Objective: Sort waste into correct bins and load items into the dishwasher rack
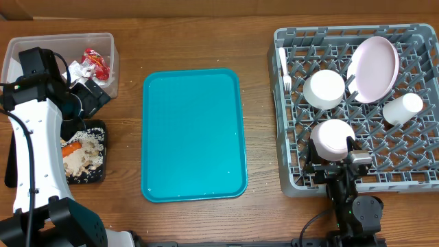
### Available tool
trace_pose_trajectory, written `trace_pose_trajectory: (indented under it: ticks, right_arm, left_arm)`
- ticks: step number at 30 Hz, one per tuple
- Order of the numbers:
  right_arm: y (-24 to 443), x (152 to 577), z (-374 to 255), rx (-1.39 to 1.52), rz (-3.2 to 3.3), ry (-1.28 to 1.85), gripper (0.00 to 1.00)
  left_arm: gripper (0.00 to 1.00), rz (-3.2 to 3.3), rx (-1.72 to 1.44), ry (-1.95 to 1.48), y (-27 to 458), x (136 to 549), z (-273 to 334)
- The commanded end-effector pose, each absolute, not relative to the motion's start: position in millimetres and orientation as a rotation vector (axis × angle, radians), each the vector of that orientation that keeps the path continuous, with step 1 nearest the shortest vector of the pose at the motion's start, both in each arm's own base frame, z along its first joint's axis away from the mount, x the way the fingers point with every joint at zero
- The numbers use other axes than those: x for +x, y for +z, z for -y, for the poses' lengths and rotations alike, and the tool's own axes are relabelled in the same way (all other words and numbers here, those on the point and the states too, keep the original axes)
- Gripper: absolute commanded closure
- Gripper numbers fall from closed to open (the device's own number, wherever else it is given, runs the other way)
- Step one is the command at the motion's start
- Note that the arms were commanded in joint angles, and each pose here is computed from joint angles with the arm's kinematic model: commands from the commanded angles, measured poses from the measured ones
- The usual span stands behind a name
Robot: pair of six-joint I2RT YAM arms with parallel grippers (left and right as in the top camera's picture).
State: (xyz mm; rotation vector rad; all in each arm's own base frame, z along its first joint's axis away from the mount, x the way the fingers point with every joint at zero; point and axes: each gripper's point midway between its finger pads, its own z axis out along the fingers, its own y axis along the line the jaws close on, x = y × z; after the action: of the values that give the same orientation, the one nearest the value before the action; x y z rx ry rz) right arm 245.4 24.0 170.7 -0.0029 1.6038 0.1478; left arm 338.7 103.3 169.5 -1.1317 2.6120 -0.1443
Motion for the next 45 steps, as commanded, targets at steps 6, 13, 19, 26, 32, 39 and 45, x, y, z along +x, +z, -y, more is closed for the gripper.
trace_pose_trajectory:
  ticks: [6, 13, 19, 26, 32, 39, 45]
  right_arm:
    - [169.8, 244.6, -30.1, -0.088, -1.593, 0.12, 0.0]
    - [169.8, 244.7, -29.1, -0.084, -1.593, 0.116, 0.0]
    - [169.7, 244.7, -29.2, -0.085, -1.594, 0.116, 0.0]
    - [169.7, 244.7, -29.1, -0.084, -1.594, 0.116, 0.0]
    - [169.7, 244.7, -29.1, -0.084, -1.594, 0.116, 0.0]
    - [169.7, 244.7, -29.1, -0.084, -1.594, 0.116, 0.0]
    - [169.7, 244.7, -29.1, -0.084, -1.594, 0.116, 0.0]
  left_arm:
    - [0.0, -2.594, -1.122, -0.145, 176.9, 341.2, -102.1]
    - [0.0, -2.594, -1.122, -0.145, 176.9, 341.2, -102.1]
    - [0.0, -2.594, -1.122, -0.145, 177.1, 341.2, -102.1]
    - [0.0, -2.594, -1.122, -0.145, 176.9, 341.2, -102.1]
    - [0.0, -2.602, -1.126, -0.144, 174.0, 341.7, -102.3]
    - [0.0, -2.48, -1.055, -0.156, 220.5, 331.3, -96.3]
    - [0.0, -2.33, -0.856, -0.209, 287.9, 308.8, -58.5]
